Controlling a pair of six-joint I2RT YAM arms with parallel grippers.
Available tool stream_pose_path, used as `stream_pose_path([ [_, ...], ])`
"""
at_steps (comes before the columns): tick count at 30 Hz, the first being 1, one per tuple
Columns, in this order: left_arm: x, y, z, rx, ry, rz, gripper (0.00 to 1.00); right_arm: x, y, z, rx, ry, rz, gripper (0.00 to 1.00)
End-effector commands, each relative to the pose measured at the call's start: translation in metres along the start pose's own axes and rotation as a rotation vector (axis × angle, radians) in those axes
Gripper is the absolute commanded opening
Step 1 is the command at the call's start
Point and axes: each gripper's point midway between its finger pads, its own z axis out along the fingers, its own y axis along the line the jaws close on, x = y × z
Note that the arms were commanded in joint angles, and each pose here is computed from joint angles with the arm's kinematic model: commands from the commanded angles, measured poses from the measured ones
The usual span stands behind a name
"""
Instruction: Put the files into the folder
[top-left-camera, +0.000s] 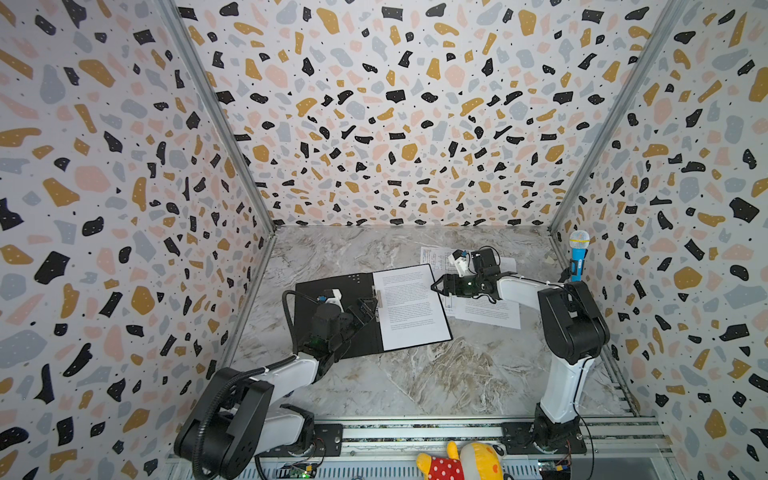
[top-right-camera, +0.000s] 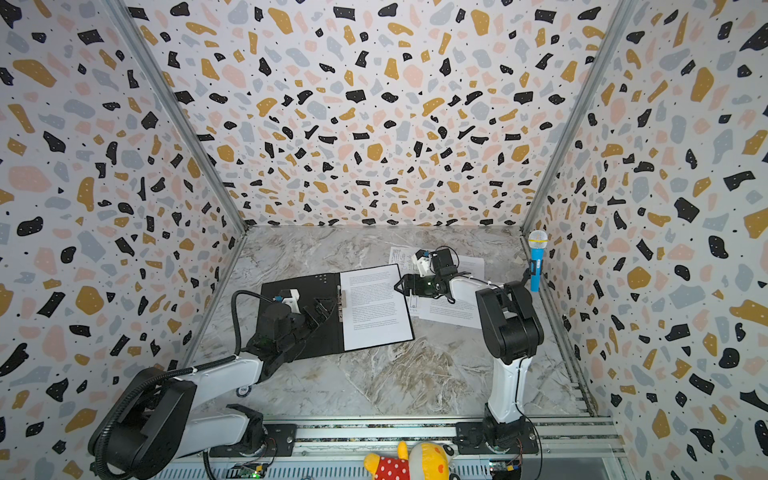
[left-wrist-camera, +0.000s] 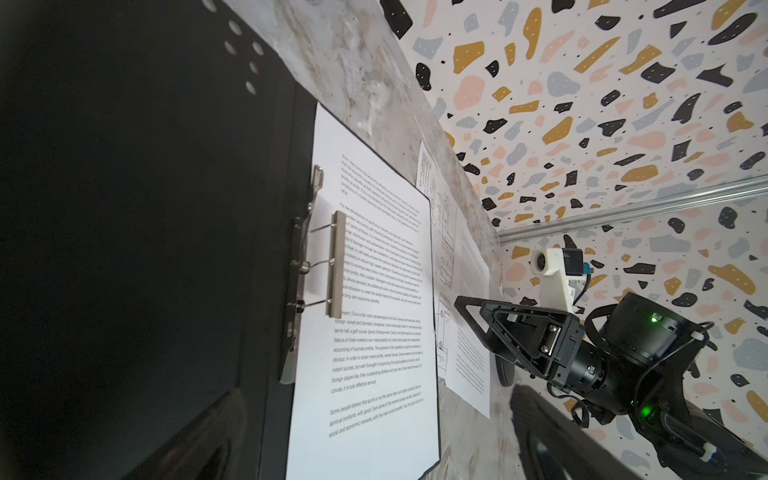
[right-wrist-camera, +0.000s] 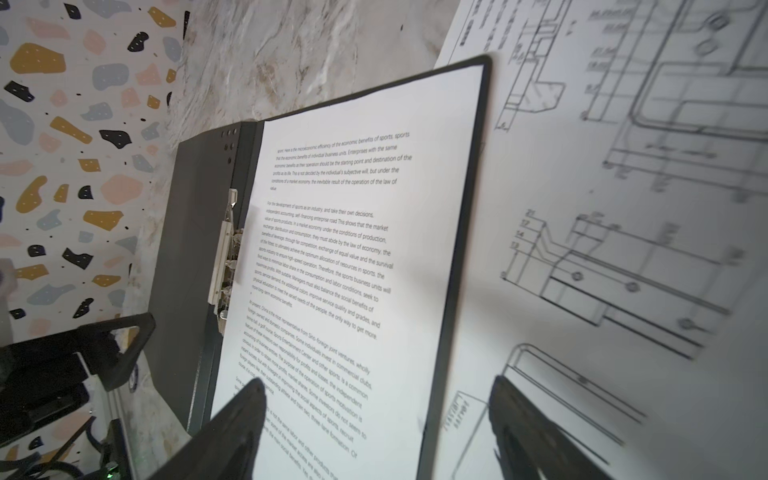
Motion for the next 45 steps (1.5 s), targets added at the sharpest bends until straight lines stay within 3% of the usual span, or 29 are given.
stream_pose_path([
  [1, -0.014, -0.016, -0.001, 0.024, -0.04, 0.038, 1.0, -0.016, -0.009, -0.034, 0.136, -0.089, -0.072, 0.87],
  [6, -0.011, -0.029, 0.003, 0.046, -0.029, 0.058, 1.0, -0.016, -0.048, -0.062, 0.271, -0.149, -0.022, 0.9],
  [16, 0.013, -0.078, 0.027, 0.114, 0.04, 0.137, 1.0, 0.039, -0.122, -0.088, 0.426, -0.117, 0.178, 0.9],
  [27, 0.035, -0.116, 0.055, 0.174, 0.11, 0.191, 1.0, 0.109, -0.118, -0.09, 0.398, -0.079, 0.317, 0.88],
  [33, 0.067, -0.145, 0.081, 0.223, 0.195, 0.232, 1.0, 0.136, -0.099, -0.096, 0.339, -0.093, 0.369, 0.88],
  [40, 0.116, -0.173, 0.117, 0.273, 0.313, 0.262, 1.0, 0.154, -0.078, -0.108, 0.313, -0.114, 0.402, 0.87],
  [45, 0.148, -0.181, 0.141, 0.297, 0.398, 0.288, 1.0, 0.143, -0.08, -0.139, 0.377, -0.204, 0.377, 0.89],
])
